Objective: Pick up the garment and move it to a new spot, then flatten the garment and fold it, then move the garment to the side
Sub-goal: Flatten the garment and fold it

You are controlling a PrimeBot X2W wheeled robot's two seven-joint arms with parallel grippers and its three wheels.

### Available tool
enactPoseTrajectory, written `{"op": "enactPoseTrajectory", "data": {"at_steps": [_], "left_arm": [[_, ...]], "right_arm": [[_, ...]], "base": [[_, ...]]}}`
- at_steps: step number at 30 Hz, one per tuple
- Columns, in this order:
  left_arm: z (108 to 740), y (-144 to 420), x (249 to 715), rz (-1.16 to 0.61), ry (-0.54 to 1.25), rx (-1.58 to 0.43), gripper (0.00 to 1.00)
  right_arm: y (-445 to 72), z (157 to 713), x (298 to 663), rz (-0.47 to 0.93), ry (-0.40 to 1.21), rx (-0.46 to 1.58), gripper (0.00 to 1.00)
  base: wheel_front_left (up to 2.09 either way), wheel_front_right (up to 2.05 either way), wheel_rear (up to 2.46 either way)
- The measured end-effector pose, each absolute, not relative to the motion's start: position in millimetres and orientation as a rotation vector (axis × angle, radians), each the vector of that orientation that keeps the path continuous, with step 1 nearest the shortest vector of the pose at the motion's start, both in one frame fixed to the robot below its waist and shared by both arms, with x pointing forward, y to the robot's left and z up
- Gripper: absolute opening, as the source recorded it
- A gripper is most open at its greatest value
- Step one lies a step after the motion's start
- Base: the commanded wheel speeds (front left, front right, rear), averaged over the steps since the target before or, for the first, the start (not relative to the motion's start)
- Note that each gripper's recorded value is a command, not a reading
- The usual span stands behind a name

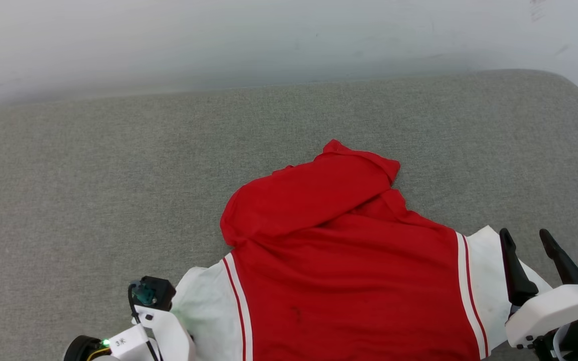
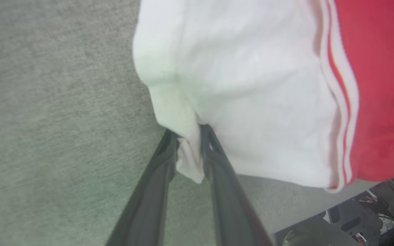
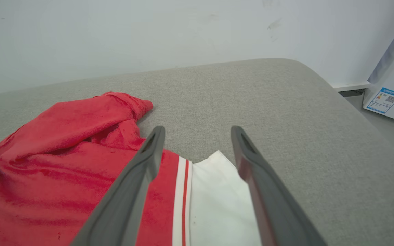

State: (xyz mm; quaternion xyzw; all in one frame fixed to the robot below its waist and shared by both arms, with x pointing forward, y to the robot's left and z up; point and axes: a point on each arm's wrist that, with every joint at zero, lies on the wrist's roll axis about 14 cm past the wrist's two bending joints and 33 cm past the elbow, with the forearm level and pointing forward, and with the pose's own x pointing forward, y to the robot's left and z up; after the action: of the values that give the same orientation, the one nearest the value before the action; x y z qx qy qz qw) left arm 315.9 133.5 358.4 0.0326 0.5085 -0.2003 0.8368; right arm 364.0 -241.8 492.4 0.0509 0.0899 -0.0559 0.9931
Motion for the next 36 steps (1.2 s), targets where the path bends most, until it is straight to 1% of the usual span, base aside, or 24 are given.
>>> {"op": "enactPoseTrajectory", "data": {"at_steps": [4,7,11,18,22,25,28,29,30,31,32,33,36], "left_arm": [[366,129,322,-0.394,1.000,0.015,0.00],[378,135,329,-0.358,0.932,-0.006,0.00],[396,145,336,-0.317,0.852,-0.008,0.00],[424,145,346,-0.314,0.753,-0.008,0.00],[429,143,349,-0.320,0.735,-0.014,0.00],[431,142,352,-0.322,0.725,-0.013,0.00],[431,141,354,-0.322,0.726,-0.020,0.00],[430,141,354,-0.321,0.726,-0.021,0.00],[430,142,354,-0.318,0.728,-0.023,0.00],[429,142,354,-0.316,0.729,-0.026,0.00],[429,143,354,-0.312,0.729,-0.028,0.00],[429,143,355,-0.309,0.728,-0.030,0.00],[430,144,355,-0.304,0.719,-0.036,0.00]], "right_arm": [[-246,481,361,-0.124,0.231,0.129,1.00],[-256,466,355,-0.136,0.310,0.140,1.00],[-277,442,340,-0.170,0.444,0.171,1.00],[-304,398,312,-0.218,0.736,0.219,1.00],[-303,385,312,-0.208,0.828,0.229,1.00],[-295,380,320,-0.178,0.857,0.227,1.00],[-284,365,317,-0.148,0.933,0.237,1.00],[-282,359,314,-0.144,0.968,0.237,0.98],[-279,356,313,-0.136,0.988,0.236,0.57],[-277,354,313,-0.133,0.998,0.239,0.36],[-276,351,313,-0.130,1.010,0.240,0.11],[-275,350,313,-0.128,1.015,0.244,0.00],[-273,351,316,-0.120,1.009,0.247,0.00]], "base": [[0.00,0.00,0.00],[0.00,0.00,0.00],[0.00,0.00,0.00],[0.00,0.00,0.00],[0.00,0.00,0.00],[0.00,0.00,0.00],[0.00,0.00,0.00],[0.00,0.00,0.00],[0.00,0.00,0.00],[0.00,0.00,0.00],[0.00,0.00,0.00],[0.00,0.00,0.00],[0.00,0.00,0.00]]}}
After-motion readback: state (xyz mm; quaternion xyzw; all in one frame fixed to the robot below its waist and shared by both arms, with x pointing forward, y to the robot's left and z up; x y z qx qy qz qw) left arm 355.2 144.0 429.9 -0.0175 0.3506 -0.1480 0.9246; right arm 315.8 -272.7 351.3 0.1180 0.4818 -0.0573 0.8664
